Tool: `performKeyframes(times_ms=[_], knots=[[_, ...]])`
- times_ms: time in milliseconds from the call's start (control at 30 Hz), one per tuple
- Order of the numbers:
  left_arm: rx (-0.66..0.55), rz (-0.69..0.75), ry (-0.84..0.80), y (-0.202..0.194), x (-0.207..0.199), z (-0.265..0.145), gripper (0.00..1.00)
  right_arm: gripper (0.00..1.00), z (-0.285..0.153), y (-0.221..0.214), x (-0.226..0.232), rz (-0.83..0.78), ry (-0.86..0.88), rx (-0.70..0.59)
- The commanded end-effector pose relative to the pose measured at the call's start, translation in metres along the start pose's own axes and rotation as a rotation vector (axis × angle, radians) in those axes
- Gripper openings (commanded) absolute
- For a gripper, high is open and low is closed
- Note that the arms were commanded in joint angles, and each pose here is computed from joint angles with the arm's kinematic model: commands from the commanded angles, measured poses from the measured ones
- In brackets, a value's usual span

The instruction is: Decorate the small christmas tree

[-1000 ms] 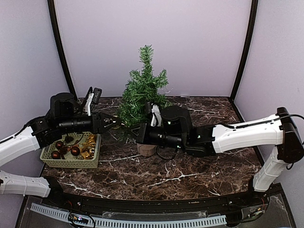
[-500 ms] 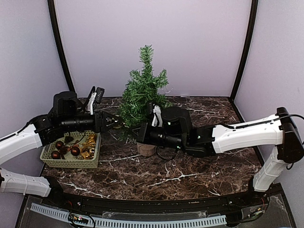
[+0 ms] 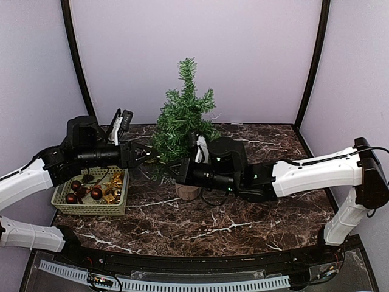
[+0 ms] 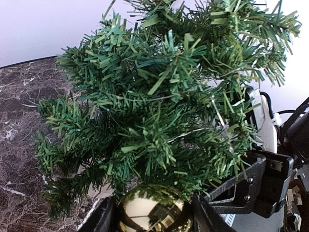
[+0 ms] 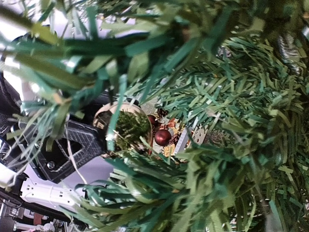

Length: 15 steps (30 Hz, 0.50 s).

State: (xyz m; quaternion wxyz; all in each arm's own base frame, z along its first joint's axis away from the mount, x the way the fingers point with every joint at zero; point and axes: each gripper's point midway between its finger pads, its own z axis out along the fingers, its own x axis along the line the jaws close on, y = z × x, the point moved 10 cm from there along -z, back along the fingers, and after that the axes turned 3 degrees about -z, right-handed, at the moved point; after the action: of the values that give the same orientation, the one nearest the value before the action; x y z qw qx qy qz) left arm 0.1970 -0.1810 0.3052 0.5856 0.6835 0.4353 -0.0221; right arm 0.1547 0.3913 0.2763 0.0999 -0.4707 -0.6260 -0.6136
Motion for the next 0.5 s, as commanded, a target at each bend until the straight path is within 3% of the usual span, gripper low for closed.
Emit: performKeyframes(times_ms=[0,467], knots=[[-0.055,0.035,-0.006,0.003,-0.0063,-0.0166,0.42,0.0,-0.0092,0.0118,0.0121,-0.037,0.089,-0.037],[-0.055,0.031,0.001,0.0034,-0.006,-0.0169,0.43,0.0,-0.006,0.0106,0.0123,-0.012,0.079,-0.035]])
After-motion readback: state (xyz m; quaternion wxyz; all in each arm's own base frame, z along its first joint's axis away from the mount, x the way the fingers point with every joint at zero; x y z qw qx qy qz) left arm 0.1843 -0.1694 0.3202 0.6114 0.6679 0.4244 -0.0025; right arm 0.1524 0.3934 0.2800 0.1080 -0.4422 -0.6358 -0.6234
